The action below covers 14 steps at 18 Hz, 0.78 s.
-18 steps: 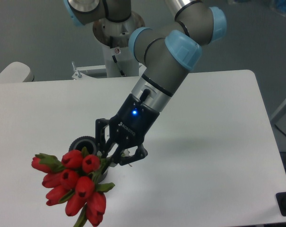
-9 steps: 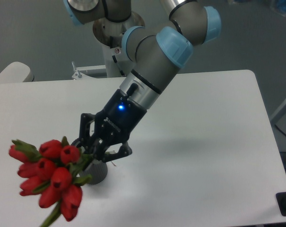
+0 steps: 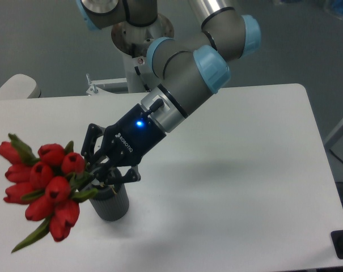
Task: Insert the flowers into the vase
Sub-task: 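Lower the held tulip stems down into the grey vase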
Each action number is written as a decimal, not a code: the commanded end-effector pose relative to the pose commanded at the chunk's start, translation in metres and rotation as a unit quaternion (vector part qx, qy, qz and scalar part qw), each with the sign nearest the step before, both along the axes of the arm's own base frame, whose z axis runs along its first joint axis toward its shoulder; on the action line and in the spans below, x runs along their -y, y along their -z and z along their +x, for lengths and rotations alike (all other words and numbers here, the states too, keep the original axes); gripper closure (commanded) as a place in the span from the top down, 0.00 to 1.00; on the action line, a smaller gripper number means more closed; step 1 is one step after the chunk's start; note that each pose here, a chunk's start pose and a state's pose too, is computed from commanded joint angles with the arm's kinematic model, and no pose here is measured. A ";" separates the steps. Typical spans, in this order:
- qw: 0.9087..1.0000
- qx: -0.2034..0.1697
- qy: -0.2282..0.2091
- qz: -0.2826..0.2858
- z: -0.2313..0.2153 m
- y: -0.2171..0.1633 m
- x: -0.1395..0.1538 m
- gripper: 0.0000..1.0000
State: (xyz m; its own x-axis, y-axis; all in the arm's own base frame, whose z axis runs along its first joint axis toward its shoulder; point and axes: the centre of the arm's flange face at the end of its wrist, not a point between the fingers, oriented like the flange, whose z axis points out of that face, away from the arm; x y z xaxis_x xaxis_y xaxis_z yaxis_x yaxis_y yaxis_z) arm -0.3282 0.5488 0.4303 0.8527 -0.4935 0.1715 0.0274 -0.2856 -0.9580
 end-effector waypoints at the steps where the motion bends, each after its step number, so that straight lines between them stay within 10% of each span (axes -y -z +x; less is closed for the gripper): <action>1: 1.000 0.002 0.001 0.001 0.002 0.000 0.001 0.05; 14: 0.999 -0.022 0.021 0.017 0.025 0.004 0.000 0.04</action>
